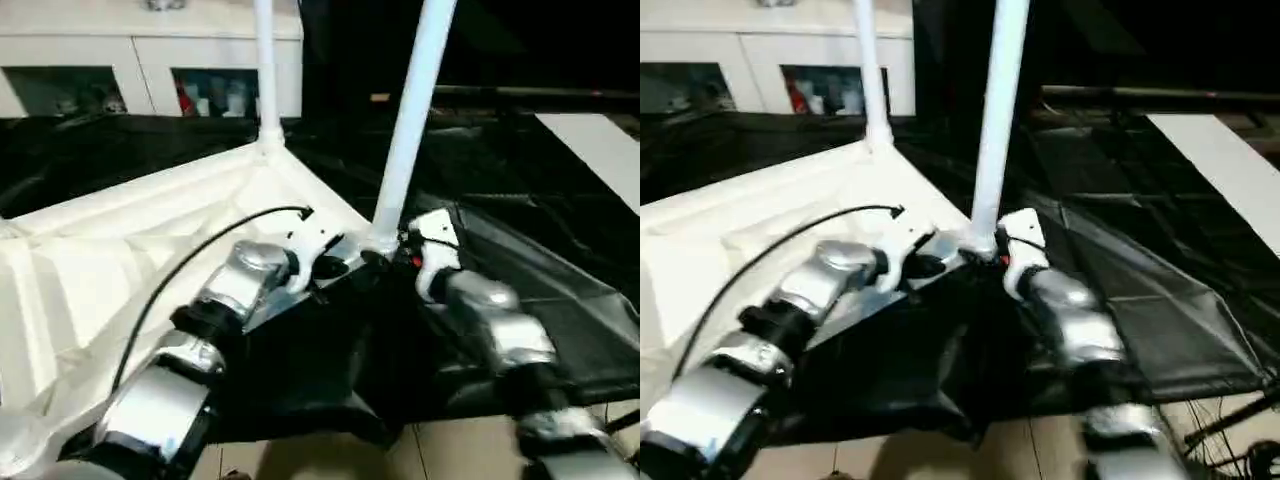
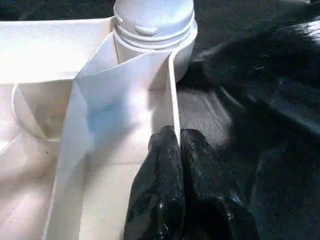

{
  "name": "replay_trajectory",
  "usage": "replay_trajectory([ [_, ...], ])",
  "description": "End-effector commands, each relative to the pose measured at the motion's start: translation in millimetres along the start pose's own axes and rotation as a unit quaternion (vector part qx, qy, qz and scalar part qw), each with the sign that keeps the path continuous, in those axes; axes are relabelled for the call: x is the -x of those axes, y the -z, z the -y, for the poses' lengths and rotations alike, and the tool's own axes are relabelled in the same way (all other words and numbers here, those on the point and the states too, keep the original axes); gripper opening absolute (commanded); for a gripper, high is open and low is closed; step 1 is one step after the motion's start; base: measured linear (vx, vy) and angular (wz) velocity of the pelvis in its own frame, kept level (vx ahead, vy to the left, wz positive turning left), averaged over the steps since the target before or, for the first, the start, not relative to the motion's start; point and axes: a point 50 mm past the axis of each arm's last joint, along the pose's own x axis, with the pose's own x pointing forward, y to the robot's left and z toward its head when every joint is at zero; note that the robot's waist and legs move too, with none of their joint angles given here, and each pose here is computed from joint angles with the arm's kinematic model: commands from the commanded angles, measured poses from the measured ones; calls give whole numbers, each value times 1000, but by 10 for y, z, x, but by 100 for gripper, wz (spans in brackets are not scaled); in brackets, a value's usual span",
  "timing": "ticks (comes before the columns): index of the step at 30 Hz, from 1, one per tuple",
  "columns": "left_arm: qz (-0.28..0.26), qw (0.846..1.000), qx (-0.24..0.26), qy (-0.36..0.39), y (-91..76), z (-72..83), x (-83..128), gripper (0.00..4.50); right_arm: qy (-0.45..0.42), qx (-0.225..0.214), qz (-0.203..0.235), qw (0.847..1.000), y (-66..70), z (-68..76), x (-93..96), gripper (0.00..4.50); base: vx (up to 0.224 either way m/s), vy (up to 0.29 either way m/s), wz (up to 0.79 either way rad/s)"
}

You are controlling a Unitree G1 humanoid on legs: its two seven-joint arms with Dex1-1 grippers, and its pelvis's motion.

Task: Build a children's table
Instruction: Rotate leg to tighten

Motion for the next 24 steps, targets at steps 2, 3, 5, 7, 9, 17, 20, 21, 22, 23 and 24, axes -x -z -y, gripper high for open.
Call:
replay_trajectory([
  [2,-18,996,-23,84,83,135,-1,0,-74,44,-9,996,-14,-35,103,395,0,0,0],
  [3,-11,992,-42,116,90,160,48,0,-85,55,-13,995,-19,-2,164,395,0,0,0],
  [5,-8,989,-51,138,98,180,81,0,-93,61,-13,994,-28,12,198,395,0,0,0],
  [7,-2,978,-71,197,106,234,199,0,-117,75,-14,990,-64,29,272,395,0,0,0],
  [9,-3,976,-71,205,106,239,230,0,-128,78,-16,989,-69,20,286,395,0,0,0],
  [17,-13,971,-80,223,133,208,385,0,-230,94,-44,968,-29,-154,341,395,0,0,0],
  [20,-14,972,-81,222,137,203,399,0,-234,98,-49,966,-13,-165,338,395,0,0,0],
  [21,-14,972,-81,220,136,202,404,0,-234,100,-52,966,-5,-162,337,395,0,0,0],
  [22,-13,972,-80,219,133,200,406,0,-233,101,-53,966,-2,-157,337,395,0,0,0],
  [23,-12,973,-80,217,131,200,406,0,-233,101,-54,966,-1,-153,338,395,0,0,0],
  [24,-12,973,-80,217,130,201,407,0,-231,103,-56,966,1,-143,340,395,0,0,0],
])
